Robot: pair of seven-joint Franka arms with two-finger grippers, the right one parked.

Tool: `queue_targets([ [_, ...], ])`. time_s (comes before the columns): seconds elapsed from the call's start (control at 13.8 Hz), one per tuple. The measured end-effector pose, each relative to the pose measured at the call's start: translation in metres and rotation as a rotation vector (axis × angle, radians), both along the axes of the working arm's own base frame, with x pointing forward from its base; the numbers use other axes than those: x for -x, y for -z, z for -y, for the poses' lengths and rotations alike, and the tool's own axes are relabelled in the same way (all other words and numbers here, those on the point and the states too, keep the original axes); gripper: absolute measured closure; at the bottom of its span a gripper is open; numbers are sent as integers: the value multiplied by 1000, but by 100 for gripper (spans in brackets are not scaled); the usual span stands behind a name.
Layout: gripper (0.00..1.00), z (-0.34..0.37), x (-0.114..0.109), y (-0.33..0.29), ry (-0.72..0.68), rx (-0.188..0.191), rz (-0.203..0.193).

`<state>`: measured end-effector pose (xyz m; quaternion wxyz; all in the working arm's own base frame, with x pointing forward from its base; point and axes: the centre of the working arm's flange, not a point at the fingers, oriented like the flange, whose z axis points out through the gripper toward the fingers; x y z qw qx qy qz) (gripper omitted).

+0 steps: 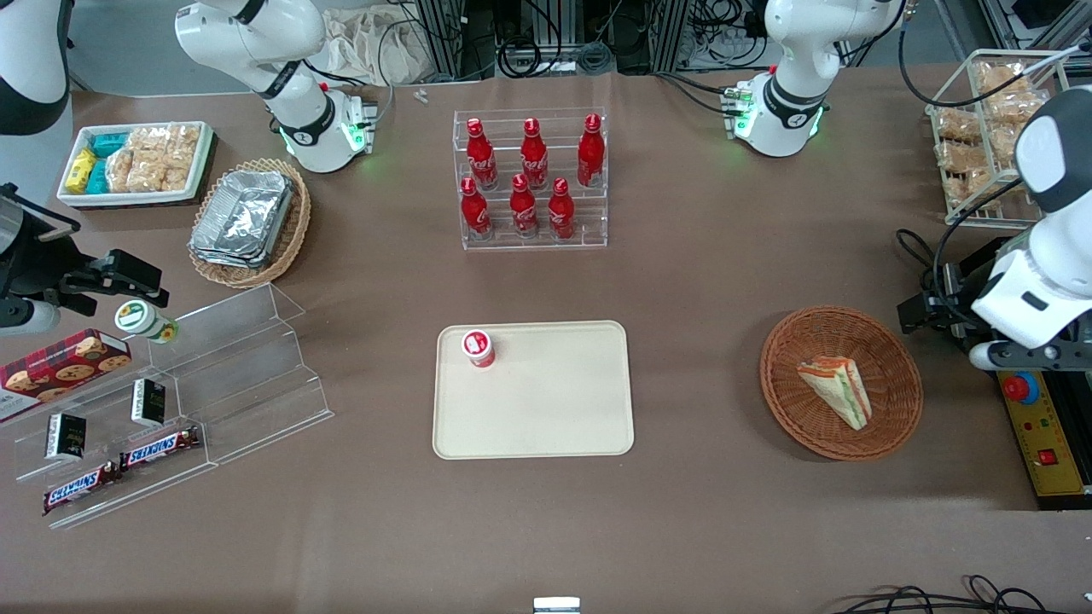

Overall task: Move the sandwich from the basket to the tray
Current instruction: 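Move the left gripper over the wrapped sandwich in the wicker basket, then lower the left gripper and close it on the sandwich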

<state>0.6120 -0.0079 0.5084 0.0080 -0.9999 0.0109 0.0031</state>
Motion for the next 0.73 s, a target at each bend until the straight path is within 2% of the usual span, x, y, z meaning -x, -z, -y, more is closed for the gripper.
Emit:
queue_targets([
  [0.29, 0, -3, 5, 45, -4, 0, -7],
  [0.51, 0, -9, 13, 99, -22, 6, 25],
  [0.73, 0, -11, 19, 147, -126, 14, 39],
])
